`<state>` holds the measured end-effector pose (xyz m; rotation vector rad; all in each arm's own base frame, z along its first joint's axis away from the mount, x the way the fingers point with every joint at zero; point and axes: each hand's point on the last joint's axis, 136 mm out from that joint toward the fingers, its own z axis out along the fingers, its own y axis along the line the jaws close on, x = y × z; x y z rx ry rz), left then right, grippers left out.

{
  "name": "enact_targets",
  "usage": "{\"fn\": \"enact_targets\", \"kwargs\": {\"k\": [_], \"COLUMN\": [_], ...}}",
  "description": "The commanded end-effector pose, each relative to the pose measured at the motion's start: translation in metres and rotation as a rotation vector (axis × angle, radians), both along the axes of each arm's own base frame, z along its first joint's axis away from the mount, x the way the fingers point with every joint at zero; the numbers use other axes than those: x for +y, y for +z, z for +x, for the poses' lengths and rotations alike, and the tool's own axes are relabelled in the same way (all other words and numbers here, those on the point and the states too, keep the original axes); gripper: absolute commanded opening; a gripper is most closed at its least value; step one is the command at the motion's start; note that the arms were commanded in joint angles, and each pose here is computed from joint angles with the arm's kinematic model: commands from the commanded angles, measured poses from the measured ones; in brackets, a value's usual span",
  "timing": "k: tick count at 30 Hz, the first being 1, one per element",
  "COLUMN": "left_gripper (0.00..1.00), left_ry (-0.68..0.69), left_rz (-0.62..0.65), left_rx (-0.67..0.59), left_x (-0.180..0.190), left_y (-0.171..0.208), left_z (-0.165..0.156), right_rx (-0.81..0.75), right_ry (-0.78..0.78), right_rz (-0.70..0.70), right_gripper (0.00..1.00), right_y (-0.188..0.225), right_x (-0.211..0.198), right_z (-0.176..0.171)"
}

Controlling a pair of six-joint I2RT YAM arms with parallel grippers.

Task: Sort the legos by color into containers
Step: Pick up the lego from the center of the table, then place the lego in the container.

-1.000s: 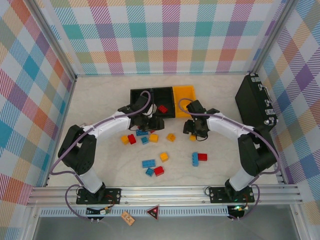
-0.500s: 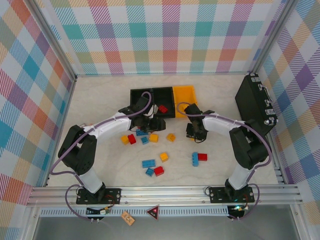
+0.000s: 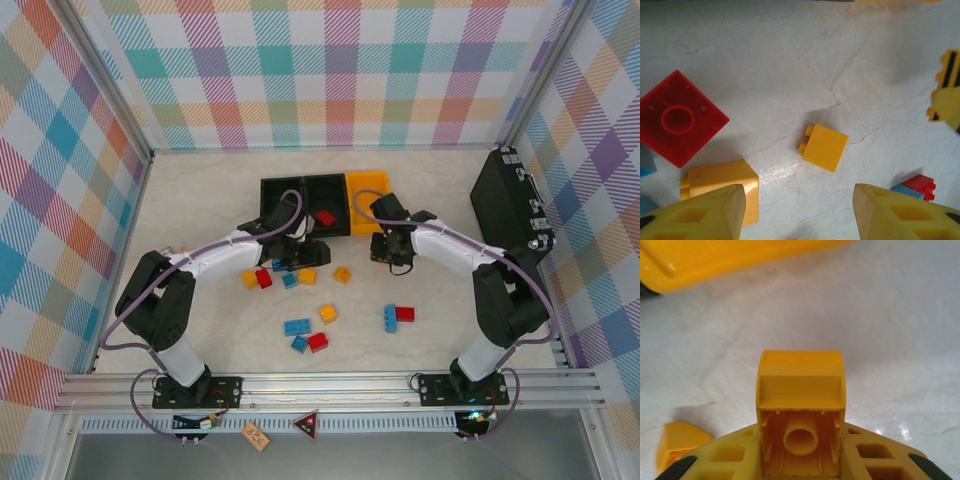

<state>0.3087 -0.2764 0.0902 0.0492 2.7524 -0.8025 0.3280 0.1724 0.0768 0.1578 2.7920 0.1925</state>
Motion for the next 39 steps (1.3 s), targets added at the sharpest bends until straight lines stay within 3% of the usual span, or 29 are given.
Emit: {"fn": "enact_targets", "kwargs": {"k": [1, 8, 19, 29, 39], "left_gripper": [0.59, 0.59, 0.59, 0.59, 0.59], "left_ry": [0.024, 0.048, 0.057, 0.068, 0.073], "left_rz": [-0.053, -0.059, -0.089, -0.079, -0.074], "left_rx": [-0.049, -0.069, -0.121, -0.106, -0.100], "left_x": [-0.003, 0.002, 0.004, 0.007, 0.008], "left_y": [0.020, 0.028, 0.043, 0.038, 0.036], "left_z": [0.001, -0.001, -0.001, -0.003, -0.004], "right_rx": [-0.039, -0.073, -0.073, -0.047, -0.058], "right_ry": [0.062, 0.100, 0.080, 0.062, 0.058], "right_rz": [-0.001, -0.003, 0.004, -0.019, -0.005], "right_gripper": [0.29, 0.30, 0.31, 0.34, 0.44], "right_y": [0.018, 0.034, 0.023, 0.005, 0.009], "right_x": [0.008, 0.020, 0.025, 0.022, 0.027], "right_z": [0.018, 0.063, 0.121, 0.153, 0.162]}}
